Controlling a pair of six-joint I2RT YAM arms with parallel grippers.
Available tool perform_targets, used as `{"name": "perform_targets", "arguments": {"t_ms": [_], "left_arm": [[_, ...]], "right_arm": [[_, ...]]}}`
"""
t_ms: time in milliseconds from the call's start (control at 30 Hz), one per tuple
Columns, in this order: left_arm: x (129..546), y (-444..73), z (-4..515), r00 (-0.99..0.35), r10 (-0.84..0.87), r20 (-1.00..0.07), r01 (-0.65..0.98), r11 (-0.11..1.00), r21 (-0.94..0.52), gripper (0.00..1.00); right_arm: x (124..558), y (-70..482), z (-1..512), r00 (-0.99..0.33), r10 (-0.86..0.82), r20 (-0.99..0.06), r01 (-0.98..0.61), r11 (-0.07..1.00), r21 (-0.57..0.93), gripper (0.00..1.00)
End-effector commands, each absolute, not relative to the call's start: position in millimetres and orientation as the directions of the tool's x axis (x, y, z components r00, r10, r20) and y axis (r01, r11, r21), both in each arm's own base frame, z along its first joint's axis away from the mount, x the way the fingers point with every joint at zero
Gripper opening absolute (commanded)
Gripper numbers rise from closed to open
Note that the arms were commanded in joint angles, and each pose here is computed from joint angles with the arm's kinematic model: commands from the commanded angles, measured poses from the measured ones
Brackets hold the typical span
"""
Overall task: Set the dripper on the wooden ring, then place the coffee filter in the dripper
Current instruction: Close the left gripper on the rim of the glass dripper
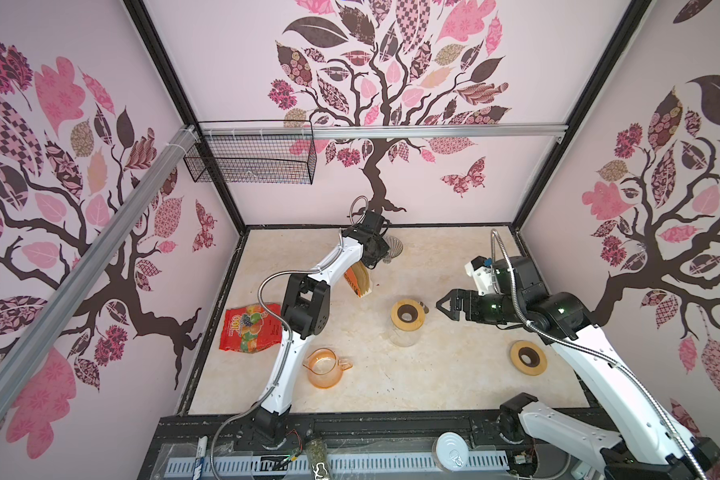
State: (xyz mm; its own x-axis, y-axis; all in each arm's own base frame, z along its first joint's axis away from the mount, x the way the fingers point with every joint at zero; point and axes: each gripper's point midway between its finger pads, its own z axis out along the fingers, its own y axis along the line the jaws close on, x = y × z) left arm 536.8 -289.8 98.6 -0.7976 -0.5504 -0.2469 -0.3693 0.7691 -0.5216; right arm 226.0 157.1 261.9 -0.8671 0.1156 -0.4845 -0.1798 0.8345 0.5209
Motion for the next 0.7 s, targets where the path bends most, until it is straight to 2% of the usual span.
{"name": "perform_targets", "arguments": {"t_ms": [0,667], "left_arm": [[547.0,-287.3,107.3,-0.781,-0.563,-0.27,-0.367,0.763,-0.531,0.26],[556.3,-289.2,109.8,-0.784,-0.553,-0.282,-0.341,0.763,-0.548,0.13]], "right_arm": [[226.3,156.7,261.3,-0.865,0.099,-0.491,-0.193,0.839,0.509,1.0],[226.7,154.8,260.7,-0.863,0.099,-0.496,-0.19,0.845,0.5,1.0]]}}
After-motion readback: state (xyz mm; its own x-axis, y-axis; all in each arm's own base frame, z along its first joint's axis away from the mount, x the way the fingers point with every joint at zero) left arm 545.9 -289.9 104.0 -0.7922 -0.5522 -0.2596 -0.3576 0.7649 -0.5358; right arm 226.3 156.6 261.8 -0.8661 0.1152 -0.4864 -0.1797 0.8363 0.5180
